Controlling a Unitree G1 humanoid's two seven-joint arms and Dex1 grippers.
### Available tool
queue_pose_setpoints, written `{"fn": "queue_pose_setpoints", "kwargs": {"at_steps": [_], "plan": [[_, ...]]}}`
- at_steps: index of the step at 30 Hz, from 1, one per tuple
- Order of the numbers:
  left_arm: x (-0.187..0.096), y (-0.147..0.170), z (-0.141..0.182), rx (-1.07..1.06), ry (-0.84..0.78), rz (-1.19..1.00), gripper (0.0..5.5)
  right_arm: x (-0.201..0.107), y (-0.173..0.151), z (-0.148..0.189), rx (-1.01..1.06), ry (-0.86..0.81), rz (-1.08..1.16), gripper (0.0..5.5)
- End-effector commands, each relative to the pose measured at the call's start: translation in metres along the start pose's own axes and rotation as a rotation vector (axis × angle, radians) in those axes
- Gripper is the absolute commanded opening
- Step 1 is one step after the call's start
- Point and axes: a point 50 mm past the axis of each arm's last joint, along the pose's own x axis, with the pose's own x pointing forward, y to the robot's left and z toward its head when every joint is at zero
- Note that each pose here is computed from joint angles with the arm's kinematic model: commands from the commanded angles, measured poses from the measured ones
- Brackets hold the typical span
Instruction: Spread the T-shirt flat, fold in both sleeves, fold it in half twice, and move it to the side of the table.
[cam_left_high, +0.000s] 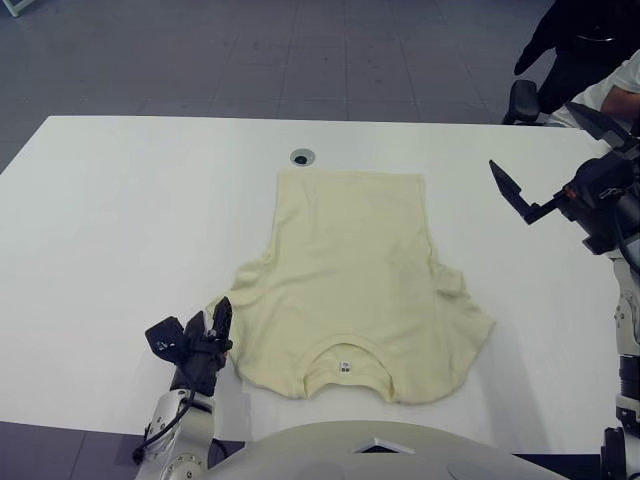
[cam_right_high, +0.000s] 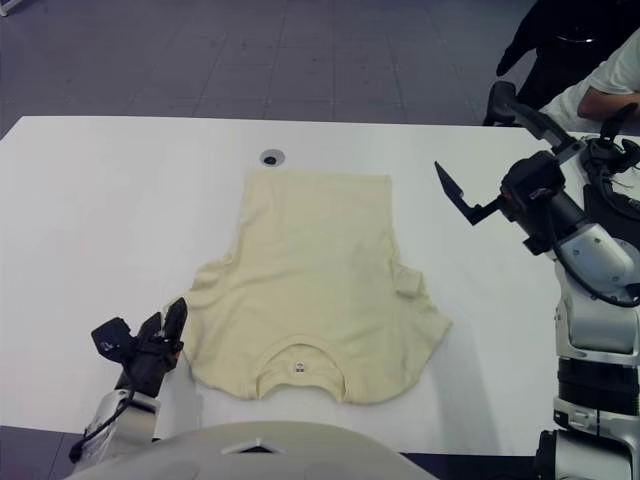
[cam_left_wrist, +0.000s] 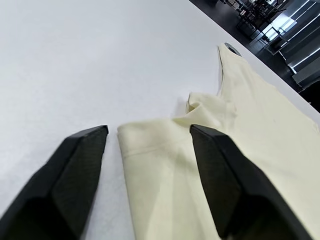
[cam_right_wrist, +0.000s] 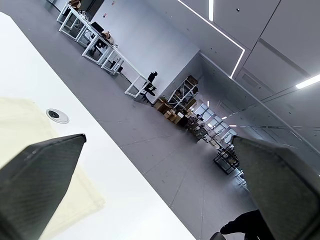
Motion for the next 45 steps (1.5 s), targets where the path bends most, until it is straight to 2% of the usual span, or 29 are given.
{"fn": "queue_pose_setpoints", "kwargs": {"at_steps": [1,8,13,22,28,38,45], "plan": [[0.001,0.006,-0.017,-0.051,0.087,0.048,2.19,-0.004,0.001,0.000,0.005,0.012,-0.003,5.40],[0.003,0.007,-0.019,-0.055,0.089,0.054,0.76,-0.004,0.003,-0.001,0.002,0.017,-0.003,5.40],[0.001,0.007,-0.020,-0.054,0.084,0.062,0.03,-0.002,0.003,-0.002,0.005,0.014,-0.002,5.40],[0.002,0.002,-0.008,0.058,-0.005,0.026,0.03,0.000,0.007,-0.003,0.012,0.016,-0.001,5.40],[0.000,-0.018,0.001,0.289,-0.086,-0.141,0.03,0.004,0.016,-0.006,0.034,0.015,0.027,5.40],[-0.009,-0.048,-0.017,0.663,-0.043,-0.500,0.03,0.002,0.027,-0.011,0.059,0.033,0.058,5.40],[-0.013,-0.062,-0.032,0.825,-0.016,-0.698,0.03,0.001,0.033,-0.012,0.061,0.039,0.084,5.40]]}}
